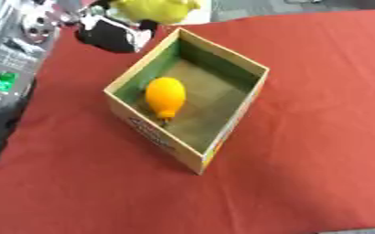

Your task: Pick up objects on the table and place them in the box.

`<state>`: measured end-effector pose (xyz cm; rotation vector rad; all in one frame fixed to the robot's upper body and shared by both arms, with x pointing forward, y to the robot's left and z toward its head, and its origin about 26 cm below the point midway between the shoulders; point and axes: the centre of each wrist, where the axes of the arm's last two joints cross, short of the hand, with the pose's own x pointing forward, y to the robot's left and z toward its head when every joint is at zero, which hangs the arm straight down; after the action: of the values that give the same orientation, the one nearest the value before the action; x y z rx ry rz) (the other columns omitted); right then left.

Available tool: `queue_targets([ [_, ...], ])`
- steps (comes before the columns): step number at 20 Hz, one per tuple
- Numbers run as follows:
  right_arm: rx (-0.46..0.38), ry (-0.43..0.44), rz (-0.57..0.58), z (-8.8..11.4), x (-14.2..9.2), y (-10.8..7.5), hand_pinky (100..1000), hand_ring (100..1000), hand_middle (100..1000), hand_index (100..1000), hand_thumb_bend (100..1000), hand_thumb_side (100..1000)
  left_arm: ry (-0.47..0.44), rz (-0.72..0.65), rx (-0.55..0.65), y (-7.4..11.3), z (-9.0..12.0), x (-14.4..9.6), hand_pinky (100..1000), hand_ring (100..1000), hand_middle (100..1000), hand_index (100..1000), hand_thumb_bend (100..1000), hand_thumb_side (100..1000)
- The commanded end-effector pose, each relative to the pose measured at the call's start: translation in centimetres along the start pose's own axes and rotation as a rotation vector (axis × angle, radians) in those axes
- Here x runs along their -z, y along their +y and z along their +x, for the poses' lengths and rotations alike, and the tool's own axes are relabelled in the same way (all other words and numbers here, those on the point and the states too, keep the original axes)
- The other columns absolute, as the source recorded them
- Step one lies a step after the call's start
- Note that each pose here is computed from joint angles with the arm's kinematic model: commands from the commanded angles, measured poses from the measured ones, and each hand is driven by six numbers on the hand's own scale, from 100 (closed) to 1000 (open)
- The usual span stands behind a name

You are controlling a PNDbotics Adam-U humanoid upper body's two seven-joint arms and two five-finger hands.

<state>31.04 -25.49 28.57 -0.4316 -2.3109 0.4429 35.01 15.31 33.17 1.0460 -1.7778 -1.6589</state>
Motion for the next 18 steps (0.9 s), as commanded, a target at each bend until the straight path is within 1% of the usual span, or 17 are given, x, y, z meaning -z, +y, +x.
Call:
queue_targets([
  [1,0.007,-0.039,-0.003,0.9,0.4,-0.3,805,802,759,926,100,995,-0.033,0.013,0.055,-0.2,1.3,1.4,439,566,551,621,100,296],
  [5,0.022,-0.054,0.004,1.2,0.7,-0.1,806,802,758,926,100,993,-0.039,-0.016,0.078,-2.2,2.6,2.8,432,562,551,626,100,284],
  [9,0.033,-0.062,0.008,1.4,0.8,0.1,806,802,758,926,100,994,-0.036,-0.065,0.088,-4.0,3.4,3.6,433,563,554,630,100,277],
  [13,0.037,-0.061,0.008,1.4,0.8,0.1,806,802,758,926,100,996,-0.037,-0.113,0.109,-5.3,4.0,4.2,434,566,560,637,100,270],
  [17,0.038,-0.057,0.006,1.3,0.8,0.2,806,801,758,926,100,997,-0.004,-0.157,0.152,-6.5,4.2,4.8,441,573,570,652,100,262],
  [18,0.039,-0.056,0.006,1.3,0.8,0.2,806,801,757,925,100,998,0.005,-0.171,0.164,-6.9,4.3,5.0,447,582,580,670,100,255],
])
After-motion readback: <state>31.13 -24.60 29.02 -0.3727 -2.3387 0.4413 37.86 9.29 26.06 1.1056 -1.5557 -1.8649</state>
